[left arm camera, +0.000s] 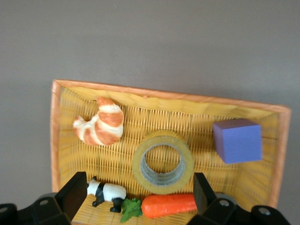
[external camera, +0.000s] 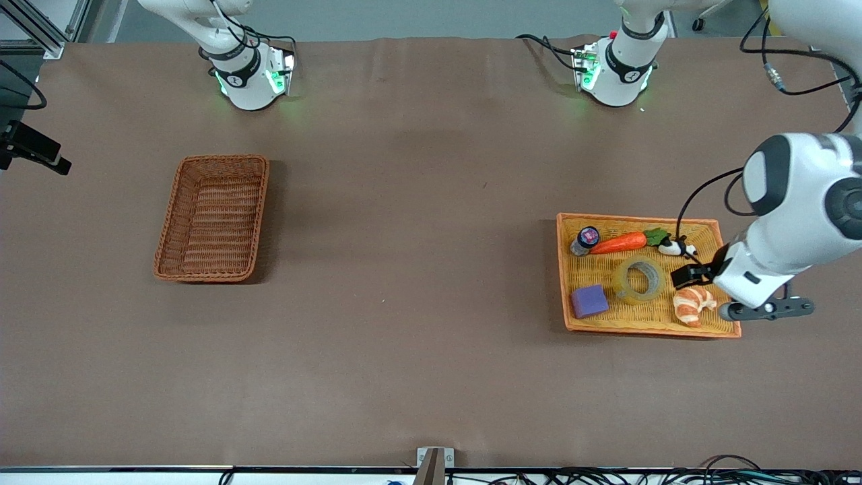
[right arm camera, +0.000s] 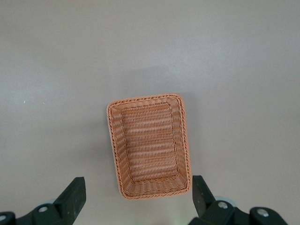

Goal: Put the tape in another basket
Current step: 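Move the left gripper down over the tape roll in the tray, then close the left gripper on the tape roll's rim and lift it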

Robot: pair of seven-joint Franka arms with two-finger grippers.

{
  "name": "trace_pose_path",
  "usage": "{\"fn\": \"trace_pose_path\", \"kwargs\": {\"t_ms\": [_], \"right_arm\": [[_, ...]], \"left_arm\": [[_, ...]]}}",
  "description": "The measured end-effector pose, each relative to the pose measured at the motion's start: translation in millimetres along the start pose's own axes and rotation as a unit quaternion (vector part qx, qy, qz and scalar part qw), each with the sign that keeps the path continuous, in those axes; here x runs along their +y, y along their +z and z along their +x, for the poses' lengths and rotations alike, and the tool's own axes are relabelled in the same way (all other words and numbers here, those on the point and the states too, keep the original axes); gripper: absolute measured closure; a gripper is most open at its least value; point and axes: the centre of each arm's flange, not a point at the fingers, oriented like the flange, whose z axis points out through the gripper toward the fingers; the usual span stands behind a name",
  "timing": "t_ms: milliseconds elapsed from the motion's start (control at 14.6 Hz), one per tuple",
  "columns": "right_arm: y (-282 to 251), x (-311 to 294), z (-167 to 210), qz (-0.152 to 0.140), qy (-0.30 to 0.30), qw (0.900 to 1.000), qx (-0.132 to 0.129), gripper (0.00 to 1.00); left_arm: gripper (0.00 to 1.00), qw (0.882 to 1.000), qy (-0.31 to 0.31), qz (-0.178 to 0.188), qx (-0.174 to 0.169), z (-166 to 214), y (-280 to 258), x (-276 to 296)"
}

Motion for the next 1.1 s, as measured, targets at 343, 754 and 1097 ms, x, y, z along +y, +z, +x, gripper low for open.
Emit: {"fn": "trace_pose_path", "kwargs": {"t_ms": [343,754,1097], "right_arm": [[0.0,0.0,0.0,0.000,0.000,1.000,0.000,0.00],[0.0,0.0,0.0,0.000,0.000,1.000,0.000,0.00],[0.0,0.0,0.0,0.000,0.000,1.000,0.000,0.00]], "left_arm": [[0.00,1.000,0.011,0.011,-0.021,-24.8,62.1,0.3],[0.00,0.999,0.010,0.020,-0.043,-33.7,109.0,-18.4],[0.00,0.998,0.001,0.017,-0.062,-35.8,145.9,-29.7]]}}
